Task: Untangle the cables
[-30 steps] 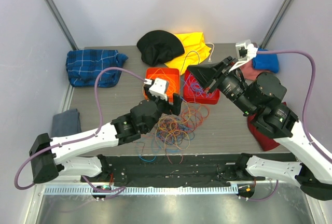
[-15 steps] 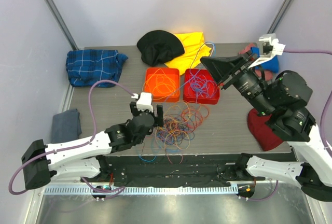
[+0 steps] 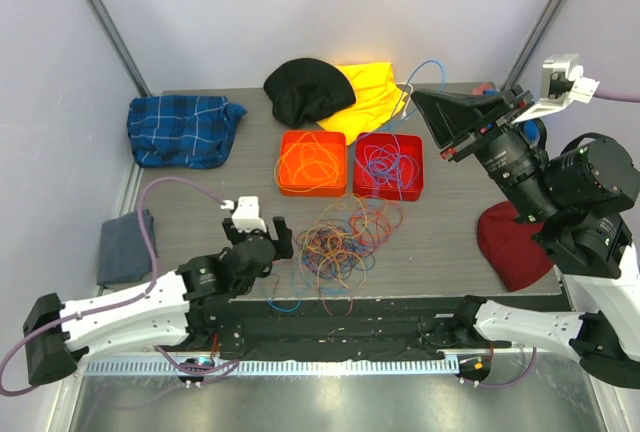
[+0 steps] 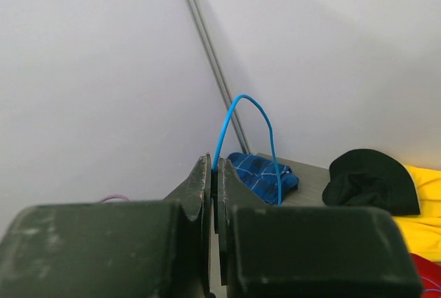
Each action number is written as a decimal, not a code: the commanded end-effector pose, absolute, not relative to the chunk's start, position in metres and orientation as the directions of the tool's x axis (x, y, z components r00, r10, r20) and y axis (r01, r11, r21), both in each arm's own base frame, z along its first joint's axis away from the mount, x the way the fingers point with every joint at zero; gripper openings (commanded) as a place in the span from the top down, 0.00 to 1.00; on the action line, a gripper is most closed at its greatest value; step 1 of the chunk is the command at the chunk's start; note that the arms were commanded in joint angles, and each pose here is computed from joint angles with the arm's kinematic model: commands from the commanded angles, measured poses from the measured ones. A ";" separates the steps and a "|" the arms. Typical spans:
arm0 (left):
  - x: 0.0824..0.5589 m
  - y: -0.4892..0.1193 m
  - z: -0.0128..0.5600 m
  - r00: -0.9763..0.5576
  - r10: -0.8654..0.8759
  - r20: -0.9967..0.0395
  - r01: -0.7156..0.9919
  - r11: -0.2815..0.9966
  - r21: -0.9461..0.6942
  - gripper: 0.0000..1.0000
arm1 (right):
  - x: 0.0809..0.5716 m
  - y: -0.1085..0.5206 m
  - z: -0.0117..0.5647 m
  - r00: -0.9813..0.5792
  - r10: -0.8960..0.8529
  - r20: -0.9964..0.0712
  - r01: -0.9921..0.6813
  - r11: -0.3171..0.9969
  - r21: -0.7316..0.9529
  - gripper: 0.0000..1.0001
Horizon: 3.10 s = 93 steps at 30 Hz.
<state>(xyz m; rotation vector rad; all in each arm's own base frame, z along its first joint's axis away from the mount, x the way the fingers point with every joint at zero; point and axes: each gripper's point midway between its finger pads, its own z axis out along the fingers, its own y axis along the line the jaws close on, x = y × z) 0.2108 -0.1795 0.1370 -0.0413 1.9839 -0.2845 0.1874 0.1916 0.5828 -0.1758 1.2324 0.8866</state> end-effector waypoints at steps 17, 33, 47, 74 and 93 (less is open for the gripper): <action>0.190 -0.164 0.152 -0.403 -0.400 -0.823 0.116 0.870 -0.479 0.09 | 0.248 0.166 0.681 0.348 0.392 -0.852 -0.375 0.891 0.256 0.99; 0.183 -0.173 0.137 -0.460 -0.410 -0.788 0.131 0.846 -0.517 0.10 | 0.280 0.161 0.697 0.525 0.260 -0.811 -0.161 0.965 0.206 0.99; 0.184 -0.167 0.142 -0.431 -0.397 -0.810 0.141 0.857 -0.495 0.11 | 0.364 0.136 0.651 0.486 0.227 -0.844 -0.031 0.970 0.243 0.99; 0.183 -0.164 0.137 -0.435 -0.389 -0.812 0.139 0.862 -0.488 0.11 | 0.445 0.114 0.550 0.335 0.230 -0.914 0.056 0.963 0.263 0.99; 0.184 -0.170 0.133 -0.446 -0.377 -0.811 0.140 0.866 -0.480 0.11 | 0.462 0.109 0.396 0.102 0.234 -0.967 0.115 0.963 0.245 0.99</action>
